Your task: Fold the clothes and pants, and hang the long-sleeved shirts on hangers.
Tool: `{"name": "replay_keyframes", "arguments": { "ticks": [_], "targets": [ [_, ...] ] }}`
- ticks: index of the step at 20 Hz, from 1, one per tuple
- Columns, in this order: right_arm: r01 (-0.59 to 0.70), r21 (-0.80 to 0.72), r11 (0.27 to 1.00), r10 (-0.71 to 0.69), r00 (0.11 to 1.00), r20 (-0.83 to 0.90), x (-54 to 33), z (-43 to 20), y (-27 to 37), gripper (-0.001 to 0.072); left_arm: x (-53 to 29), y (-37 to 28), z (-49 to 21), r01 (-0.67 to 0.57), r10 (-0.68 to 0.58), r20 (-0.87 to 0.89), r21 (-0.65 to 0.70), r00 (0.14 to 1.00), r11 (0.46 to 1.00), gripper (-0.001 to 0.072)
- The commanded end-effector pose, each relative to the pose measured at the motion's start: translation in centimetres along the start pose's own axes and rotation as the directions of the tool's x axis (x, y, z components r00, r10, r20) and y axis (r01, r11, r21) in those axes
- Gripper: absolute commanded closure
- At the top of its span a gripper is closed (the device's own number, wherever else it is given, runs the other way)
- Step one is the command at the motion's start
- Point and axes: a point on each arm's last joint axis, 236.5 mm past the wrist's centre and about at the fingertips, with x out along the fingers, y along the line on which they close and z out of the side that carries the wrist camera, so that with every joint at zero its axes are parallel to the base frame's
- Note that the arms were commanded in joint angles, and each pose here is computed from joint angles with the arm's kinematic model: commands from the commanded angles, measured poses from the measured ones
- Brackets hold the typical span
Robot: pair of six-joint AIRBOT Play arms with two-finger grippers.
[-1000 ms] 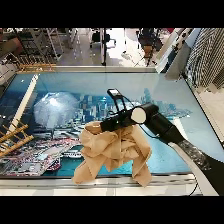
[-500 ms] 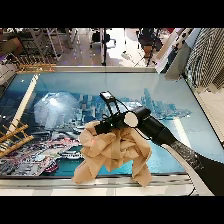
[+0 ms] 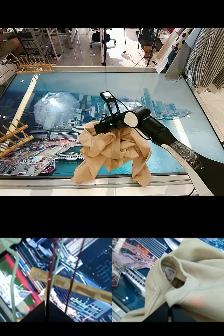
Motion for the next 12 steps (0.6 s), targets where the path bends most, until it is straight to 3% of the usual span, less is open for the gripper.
{"name": "replay_keyframes", "arguments": {
  "ticks": [1,5,8,10,12],
  "targets": [
    [-0.003,0.005,1.0,0.003,1.0,0.0,0.0,0.0,0.1,0.0688,0.4,-0.1,0.7,0.002,-0.002,0.03,-0.004,1.0,1.0,0.0696],
    [-0.003,0.008,1.0,0.003,1.0,0.0,0.0,0.0,0.1,0.0688,-1.0,-0.2,1.5,0.001,-0.001,0.059,-0.001,0.998,1.0,0.0696],
    [-0.006,0.01,1.0,0.006,1.0,-0.001,0.0,0.0,0.2,0.0688,-5.7,-1.2,5.1,0.022,-0.021,0.207,-0.002,0.978,1.0,0.0696],
    [-0.005,0.008,1.0,0.005,1.0,0.0,0.0,0.0,0.2,0.0688,-11.6,-4.1,9.1,0.153,-0.117,0.395,-0.061,0.911,0.986,0.0696],
    [0.004,0.0,1.0,-0.004,1.0,0.007,-0.1,0.2,0.0,0.0688,-19.0,-9.4,11.9,0.383,-0.311,0.547,-0.02,0.777,0.924,0.0697]
  ]
}}
